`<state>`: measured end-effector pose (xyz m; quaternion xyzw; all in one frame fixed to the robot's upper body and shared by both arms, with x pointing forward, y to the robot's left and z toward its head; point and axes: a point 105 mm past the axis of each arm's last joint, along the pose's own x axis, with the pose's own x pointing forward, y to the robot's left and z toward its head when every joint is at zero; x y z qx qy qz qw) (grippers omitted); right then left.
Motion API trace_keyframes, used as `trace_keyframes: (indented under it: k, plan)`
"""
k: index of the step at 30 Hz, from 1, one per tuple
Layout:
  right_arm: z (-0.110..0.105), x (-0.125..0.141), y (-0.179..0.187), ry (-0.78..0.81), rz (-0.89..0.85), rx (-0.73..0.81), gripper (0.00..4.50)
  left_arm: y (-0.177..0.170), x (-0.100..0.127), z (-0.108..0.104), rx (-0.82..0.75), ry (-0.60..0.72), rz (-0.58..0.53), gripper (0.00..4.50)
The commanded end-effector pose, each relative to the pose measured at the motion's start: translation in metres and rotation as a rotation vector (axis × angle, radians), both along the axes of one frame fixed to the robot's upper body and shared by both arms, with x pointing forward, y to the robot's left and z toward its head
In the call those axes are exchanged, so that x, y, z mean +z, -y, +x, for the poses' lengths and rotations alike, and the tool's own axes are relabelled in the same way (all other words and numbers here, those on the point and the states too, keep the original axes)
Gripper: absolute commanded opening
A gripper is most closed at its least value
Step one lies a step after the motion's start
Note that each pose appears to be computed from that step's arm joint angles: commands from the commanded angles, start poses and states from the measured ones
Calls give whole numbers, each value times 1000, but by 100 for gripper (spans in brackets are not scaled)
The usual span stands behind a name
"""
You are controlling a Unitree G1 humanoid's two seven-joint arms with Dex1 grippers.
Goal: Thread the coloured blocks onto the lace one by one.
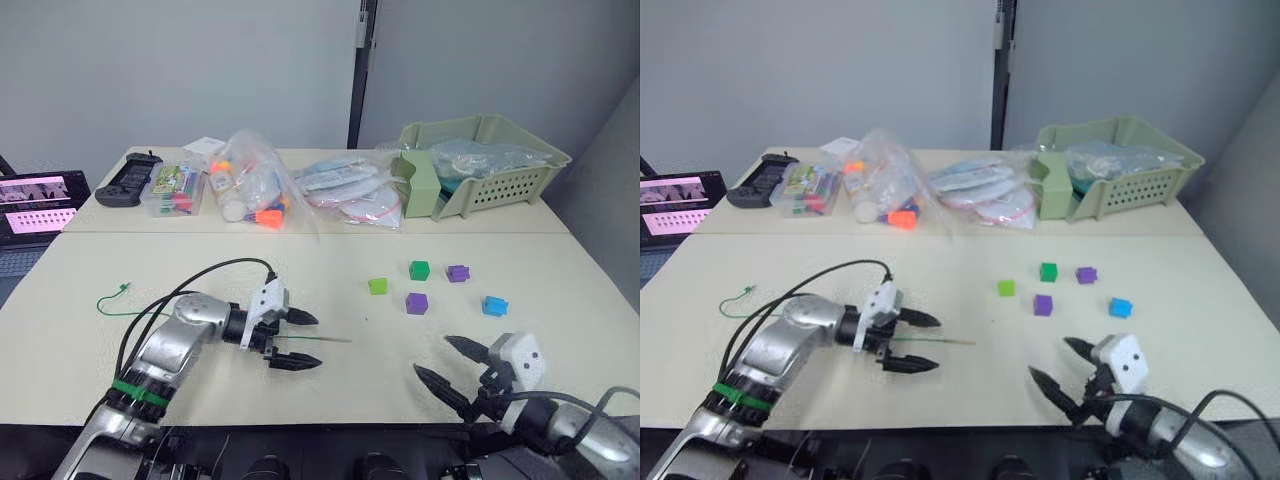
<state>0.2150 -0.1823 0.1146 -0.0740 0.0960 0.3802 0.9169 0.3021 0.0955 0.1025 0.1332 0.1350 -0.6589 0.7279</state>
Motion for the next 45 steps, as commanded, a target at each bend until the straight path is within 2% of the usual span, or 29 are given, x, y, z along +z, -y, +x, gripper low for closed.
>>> trace_keyframes:
  k: [1,5,12,16,21,26,31,38,42,45]
  plan:
    - [2,12,9,46,-60,150,445,6,1,9,-8,55,28,450]
    - [10,14,17,55,-125,223,445,8,-9,9,-31,46,45,450]
    - [16,14,27,65,-160,223,445,18,-24,15,-26,38,51,450]
    - [16,14,26,68,-159,214,450,28,-31,11,-44,10,37,336]
    - [15,16,26,77,-157,197,450,33,-42,5,-75,-17,49,169]
    - [16,18,26,86,-154,179,450,33,-44,5,-89,-19,52,4]
    - [15,19,25,92,-148,170,450,33,-39,12,-82,-1,52,1]
    - [13,23,26,116,-90,73,450,24,-1,20,-83,79,-14,1]
    - [12,23,34,118,-14,-115,450,9,29,15,-66,111,-48,1]
    - [14,16,46,113,-7,-299,450,-1,39,5,-58,122,-50,1]
